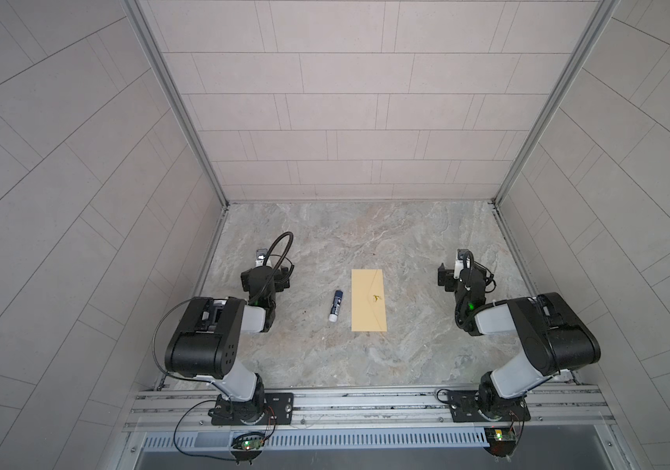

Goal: Place the letter into the envelope and seal it

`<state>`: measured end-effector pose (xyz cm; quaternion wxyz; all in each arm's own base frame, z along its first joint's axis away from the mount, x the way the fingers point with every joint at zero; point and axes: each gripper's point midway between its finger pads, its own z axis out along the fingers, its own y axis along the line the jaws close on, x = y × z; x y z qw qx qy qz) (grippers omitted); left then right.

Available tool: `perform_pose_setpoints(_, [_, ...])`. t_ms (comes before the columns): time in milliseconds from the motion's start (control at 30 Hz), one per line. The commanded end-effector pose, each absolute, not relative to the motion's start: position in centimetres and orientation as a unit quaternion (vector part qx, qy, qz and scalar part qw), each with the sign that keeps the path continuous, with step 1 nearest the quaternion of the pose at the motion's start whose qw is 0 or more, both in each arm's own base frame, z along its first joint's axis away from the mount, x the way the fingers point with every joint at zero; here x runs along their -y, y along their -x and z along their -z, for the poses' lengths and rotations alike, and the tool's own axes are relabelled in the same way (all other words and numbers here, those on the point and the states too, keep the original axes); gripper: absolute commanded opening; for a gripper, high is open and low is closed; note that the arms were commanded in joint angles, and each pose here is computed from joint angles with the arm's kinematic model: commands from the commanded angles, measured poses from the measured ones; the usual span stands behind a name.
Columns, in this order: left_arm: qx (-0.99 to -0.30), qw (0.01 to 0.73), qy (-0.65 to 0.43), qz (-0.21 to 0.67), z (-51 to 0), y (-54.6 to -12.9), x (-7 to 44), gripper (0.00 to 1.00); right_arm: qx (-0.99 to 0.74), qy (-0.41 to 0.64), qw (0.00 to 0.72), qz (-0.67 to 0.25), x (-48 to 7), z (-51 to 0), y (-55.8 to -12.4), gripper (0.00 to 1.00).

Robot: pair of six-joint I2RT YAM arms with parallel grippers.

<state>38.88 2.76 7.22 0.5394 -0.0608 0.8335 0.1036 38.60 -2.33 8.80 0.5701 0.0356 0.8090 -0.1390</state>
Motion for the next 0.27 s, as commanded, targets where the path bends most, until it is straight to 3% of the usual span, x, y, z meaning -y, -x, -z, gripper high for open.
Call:
perform_pose_setpoints(0, [-0.817, 0.561, 0.075, -0.109, -8.7, -39.44, -3.23, 1.0, -0.803, -0.034, 0.579, 0.141, 2.44, -9.39, -38.84, 0.99])
perform_pose_setpoints(233, [-0.815, 0.565, 0.075, -0.109, -8.81, -39.5, -3.25, 1.0, -0.808, -0.033, 0.574, 0.131, 2.51, -9.21, -39.12, 0.99])
